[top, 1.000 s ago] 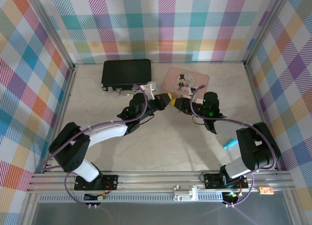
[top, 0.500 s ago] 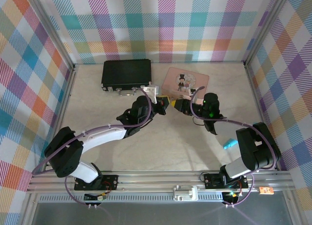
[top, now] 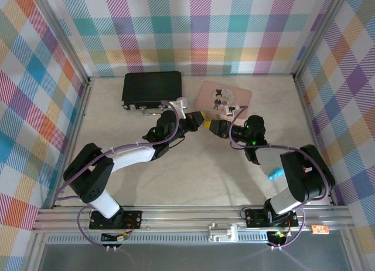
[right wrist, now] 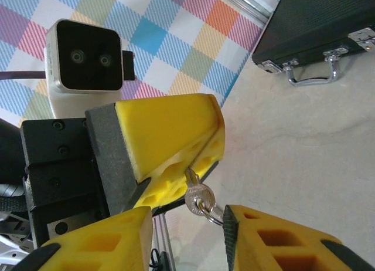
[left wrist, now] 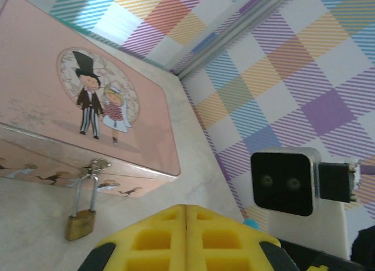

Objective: Unlock a padlock with a key

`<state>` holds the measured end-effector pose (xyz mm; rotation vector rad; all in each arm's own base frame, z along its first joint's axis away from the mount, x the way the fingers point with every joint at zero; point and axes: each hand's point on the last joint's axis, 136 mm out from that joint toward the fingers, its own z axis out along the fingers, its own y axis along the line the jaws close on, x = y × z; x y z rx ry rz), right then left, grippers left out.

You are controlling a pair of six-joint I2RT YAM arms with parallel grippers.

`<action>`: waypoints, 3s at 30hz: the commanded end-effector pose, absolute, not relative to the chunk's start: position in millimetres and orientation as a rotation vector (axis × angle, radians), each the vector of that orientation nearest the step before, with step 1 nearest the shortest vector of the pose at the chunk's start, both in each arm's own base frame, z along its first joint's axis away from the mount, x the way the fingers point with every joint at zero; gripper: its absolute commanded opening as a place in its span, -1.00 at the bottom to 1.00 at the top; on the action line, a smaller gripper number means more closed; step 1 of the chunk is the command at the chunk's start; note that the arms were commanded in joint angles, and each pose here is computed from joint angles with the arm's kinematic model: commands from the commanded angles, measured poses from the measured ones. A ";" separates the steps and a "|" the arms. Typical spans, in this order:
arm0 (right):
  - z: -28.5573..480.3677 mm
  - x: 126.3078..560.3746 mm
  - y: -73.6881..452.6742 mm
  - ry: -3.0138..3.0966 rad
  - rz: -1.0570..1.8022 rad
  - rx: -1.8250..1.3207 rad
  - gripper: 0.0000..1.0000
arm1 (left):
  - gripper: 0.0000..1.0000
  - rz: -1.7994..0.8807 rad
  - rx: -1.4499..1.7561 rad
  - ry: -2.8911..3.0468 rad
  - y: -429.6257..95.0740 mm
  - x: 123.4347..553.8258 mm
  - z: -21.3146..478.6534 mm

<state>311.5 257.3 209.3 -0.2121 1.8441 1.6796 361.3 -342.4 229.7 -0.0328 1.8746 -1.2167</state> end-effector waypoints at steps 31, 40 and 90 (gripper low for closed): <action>215.1 321.3 265.8 1.742 1.771 -0.225 -0.54 | -1.00 -1.411 -0.039 1.797 -348.4 345.4 241.3; 213.6 322.4 266.6 1.735 1.790 -0.219 -1.00 | -1.00 -1.393 -0.057 1.792 -343.4 346.8 241.0; 172.1 276.7 124.7 2.233 0.825 -0.029 -1.00 | 0.17 -0.758 0.275 2.372 -425.8 412.2 23.9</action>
